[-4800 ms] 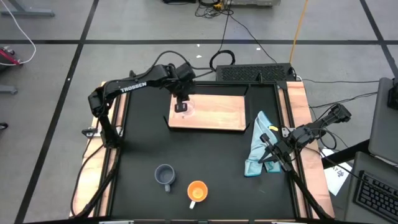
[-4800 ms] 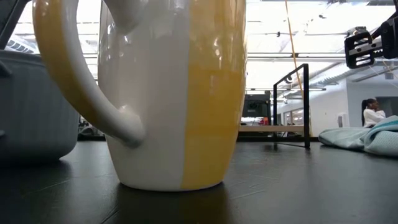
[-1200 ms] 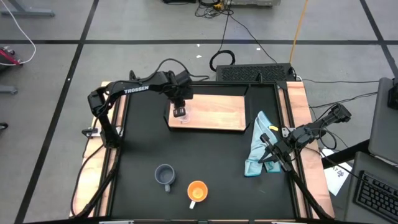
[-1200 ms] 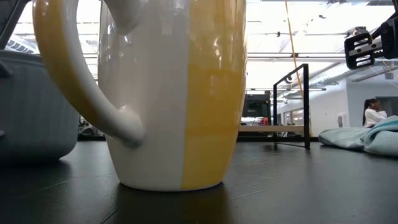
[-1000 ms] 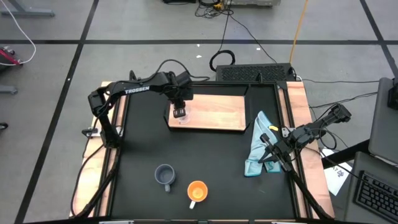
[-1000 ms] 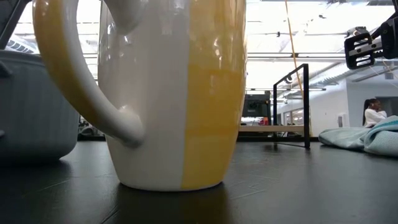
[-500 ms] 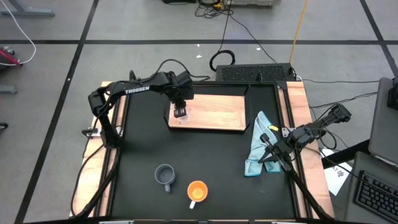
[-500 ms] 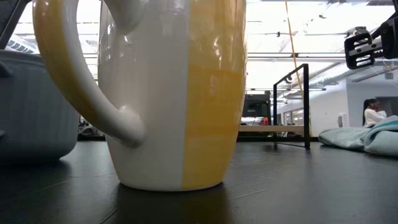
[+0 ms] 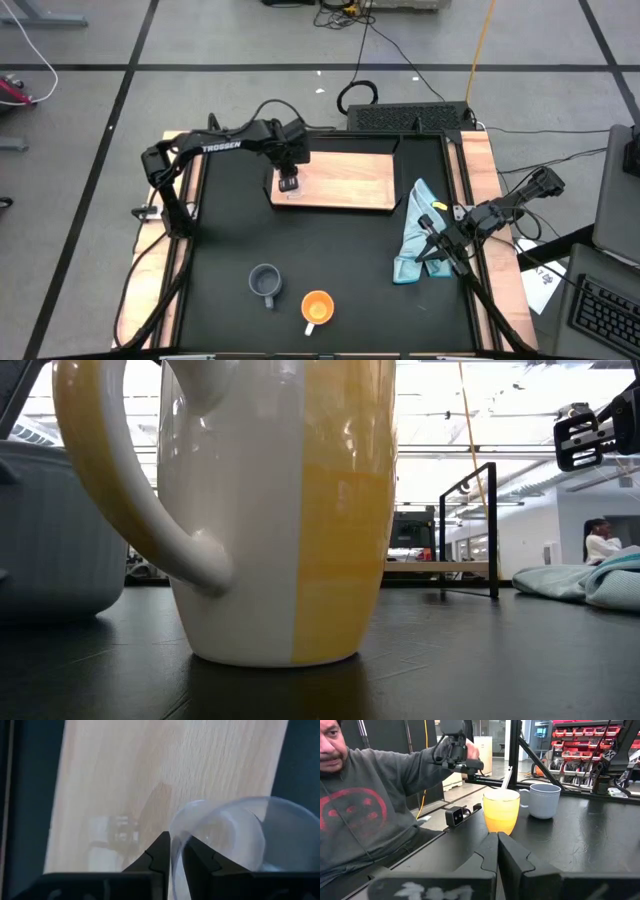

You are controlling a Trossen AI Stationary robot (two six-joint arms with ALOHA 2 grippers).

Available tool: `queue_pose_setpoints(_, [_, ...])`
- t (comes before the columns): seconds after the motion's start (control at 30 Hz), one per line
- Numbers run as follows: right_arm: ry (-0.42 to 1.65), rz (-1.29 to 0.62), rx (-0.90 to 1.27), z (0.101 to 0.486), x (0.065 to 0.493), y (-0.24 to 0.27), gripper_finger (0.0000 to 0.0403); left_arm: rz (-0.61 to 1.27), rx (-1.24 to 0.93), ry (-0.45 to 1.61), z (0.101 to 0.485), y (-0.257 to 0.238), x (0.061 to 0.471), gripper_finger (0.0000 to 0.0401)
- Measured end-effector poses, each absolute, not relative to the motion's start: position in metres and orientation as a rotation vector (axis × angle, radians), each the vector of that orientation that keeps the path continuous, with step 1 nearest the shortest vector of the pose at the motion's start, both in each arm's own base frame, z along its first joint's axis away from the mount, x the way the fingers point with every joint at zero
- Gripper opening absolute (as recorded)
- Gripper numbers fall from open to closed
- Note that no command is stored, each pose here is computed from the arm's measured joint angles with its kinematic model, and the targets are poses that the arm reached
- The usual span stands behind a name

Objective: Stack small to large cups/mugs on shelf
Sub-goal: Put the transparent mug on the shelf

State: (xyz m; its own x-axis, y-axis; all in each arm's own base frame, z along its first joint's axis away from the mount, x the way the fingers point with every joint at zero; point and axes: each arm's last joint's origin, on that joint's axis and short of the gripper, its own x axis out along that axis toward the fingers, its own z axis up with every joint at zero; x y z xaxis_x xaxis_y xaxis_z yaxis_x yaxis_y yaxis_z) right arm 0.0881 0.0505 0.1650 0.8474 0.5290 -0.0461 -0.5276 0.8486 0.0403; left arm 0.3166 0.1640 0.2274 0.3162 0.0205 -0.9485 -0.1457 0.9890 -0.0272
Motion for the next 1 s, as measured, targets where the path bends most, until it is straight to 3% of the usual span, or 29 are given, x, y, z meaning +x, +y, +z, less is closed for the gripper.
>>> queue_pose_setpoints(0.23, [0.055, 0.557, 0.026, 0.165, 0.088, 0.051, 0.0, 0.103, -0.107, 1.25, 0.213, 0.163, 0.313, 0.0047])
queue_pose_setpoints(1.0, [0.047, 0.557, 0.017, 0.166, 0.088, 0.051, 0.0, 0.114, -0.118, 1.241, 0.227, 0.164, 0.317, 0.0047])
